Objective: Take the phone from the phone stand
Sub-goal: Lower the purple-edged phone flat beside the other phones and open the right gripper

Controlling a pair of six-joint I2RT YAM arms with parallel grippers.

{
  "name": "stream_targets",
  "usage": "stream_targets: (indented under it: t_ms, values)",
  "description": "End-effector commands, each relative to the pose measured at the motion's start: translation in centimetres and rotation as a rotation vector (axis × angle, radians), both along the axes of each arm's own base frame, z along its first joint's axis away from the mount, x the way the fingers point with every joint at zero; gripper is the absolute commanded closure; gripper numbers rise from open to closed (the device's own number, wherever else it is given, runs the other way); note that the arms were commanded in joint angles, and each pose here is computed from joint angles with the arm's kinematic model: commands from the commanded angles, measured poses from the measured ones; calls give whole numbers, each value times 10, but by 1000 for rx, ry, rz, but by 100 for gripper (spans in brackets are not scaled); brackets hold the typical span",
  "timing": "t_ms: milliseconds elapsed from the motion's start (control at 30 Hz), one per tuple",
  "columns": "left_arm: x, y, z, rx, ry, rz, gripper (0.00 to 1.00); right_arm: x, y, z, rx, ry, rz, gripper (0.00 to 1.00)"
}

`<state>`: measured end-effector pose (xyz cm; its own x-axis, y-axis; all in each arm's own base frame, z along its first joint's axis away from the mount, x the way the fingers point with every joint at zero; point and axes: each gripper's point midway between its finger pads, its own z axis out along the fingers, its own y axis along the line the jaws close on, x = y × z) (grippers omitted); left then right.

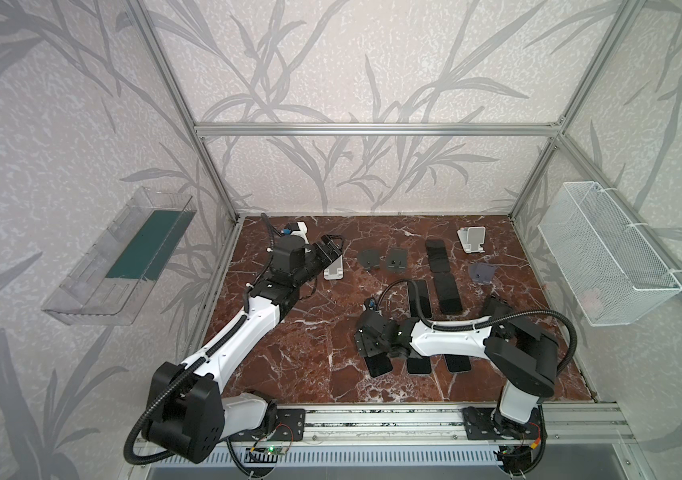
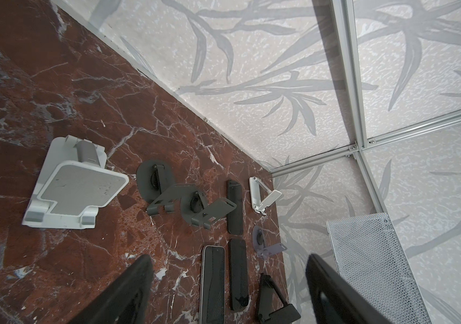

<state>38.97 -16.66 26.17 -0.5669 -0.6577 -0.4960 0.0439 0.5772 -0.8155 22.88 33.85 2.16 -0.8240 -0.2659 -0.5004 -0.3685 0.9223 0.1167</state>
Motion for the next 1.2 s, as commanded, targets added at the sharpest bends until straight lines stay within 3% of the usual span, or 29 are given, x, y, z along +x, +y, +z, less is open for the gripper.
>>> stream_targets:
  t_ms: [0, 233, 500, 933, 1033, 1167]
  values:
    - [1, 1, 2, -7, -10, 1, 14, -2, -4, -13, -113, 15, 57, 6]
    - [1, 1, 4, -12, -15, -3, 14, 8, 2, -18, -161, 6, 35, 8]
    - [-1, -1, 9, -26, -24, -13, 14, 11, -44, -19, -258, -44, -145, 15]
    - [0, -1, 8, -22, -23, -11, 14, 10, -58, 0, -228, -64, -195, 15]
    - [0, 0, 6, -16, -19, -8, 14, 12, -45, 16, -183, -69, -150, 13]
    - [-1, -3, 9, -28, -25, -22, 14, 21, -31, 73, -126, -140, -88, 11]
